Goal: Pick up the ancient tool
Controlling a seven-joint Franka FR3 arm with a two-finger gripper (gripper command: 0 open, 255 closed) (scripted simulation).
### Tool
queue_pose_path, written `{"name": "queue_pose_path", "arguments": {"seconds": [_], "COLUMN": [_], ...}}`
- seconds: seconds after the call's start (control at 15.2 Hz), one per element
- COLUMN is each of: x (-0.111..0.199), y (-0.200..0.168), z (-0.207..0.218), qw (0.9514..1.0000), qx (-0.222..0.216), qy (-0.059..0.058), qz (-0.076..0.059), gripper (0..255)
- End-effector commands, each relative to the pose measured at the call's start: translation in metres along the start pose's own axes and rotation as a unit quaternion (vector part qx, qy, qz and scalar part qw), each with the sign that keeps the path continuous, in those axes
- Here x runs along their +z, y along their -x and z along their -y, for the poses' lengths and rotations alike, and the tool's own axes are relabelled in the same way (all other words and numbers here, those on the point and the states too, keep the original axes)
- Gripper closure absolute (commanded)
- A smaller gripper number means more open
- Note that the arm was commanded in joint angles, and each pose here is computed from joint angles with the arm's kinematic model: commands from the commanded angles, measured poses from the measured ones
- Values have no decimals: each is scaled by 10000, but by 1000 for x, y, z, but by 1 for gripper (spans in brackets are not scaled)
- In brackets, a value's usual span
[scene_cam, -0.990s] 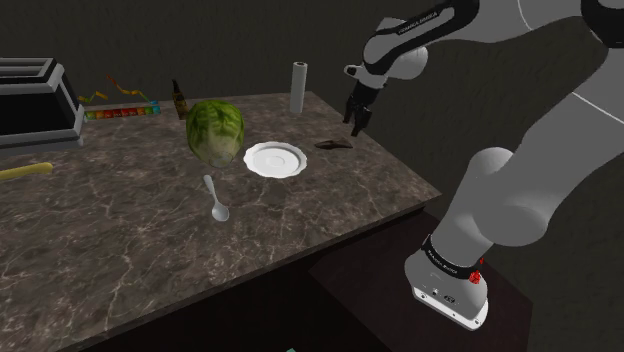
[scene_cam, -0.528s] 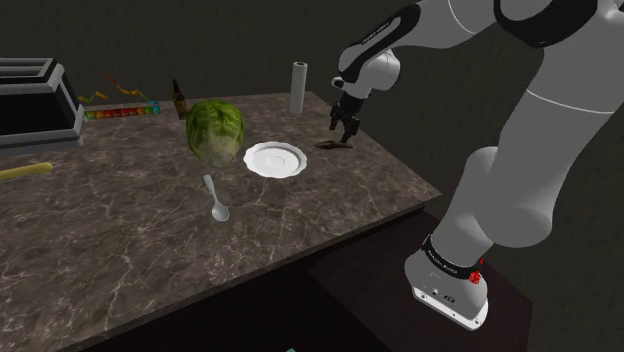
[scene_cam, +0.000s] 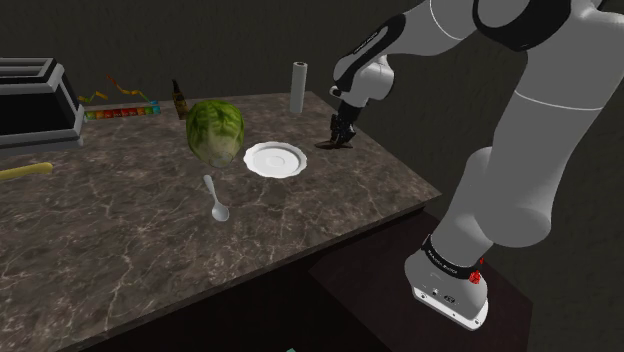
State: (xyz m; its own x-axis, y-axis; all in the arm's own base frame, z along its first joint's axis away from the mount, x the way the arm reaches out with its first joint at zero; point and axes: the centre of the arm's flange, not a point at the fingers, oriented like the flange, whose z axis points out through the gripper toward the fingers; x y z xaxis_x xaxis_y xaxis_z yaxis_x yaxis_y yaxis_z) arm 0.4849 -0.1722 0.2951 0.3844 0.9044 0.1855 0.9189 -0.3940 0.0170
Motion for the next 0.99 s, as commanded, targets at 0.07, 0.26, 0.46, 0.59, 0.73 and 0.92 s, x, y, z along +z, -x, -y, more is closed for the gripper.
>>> {"name": "queue_pose_path", "arguments": {"seconds": [0.07,0.26,0.46,0.59,0.73,0.92], "x": [1,1,0,-10,-21,-36], "y": [0,0,0,-2,-4,-7], "z": [0,0,0,0,0,0], "qw": [10000,10000,10000,10000,10000,10000], "qx": [0,0,0,0,0,0], "qy": [1,1,1,1,1,1], "qz": [0,0,0,0,0,0], "gripper": [255,255,255,255,255,255]}}
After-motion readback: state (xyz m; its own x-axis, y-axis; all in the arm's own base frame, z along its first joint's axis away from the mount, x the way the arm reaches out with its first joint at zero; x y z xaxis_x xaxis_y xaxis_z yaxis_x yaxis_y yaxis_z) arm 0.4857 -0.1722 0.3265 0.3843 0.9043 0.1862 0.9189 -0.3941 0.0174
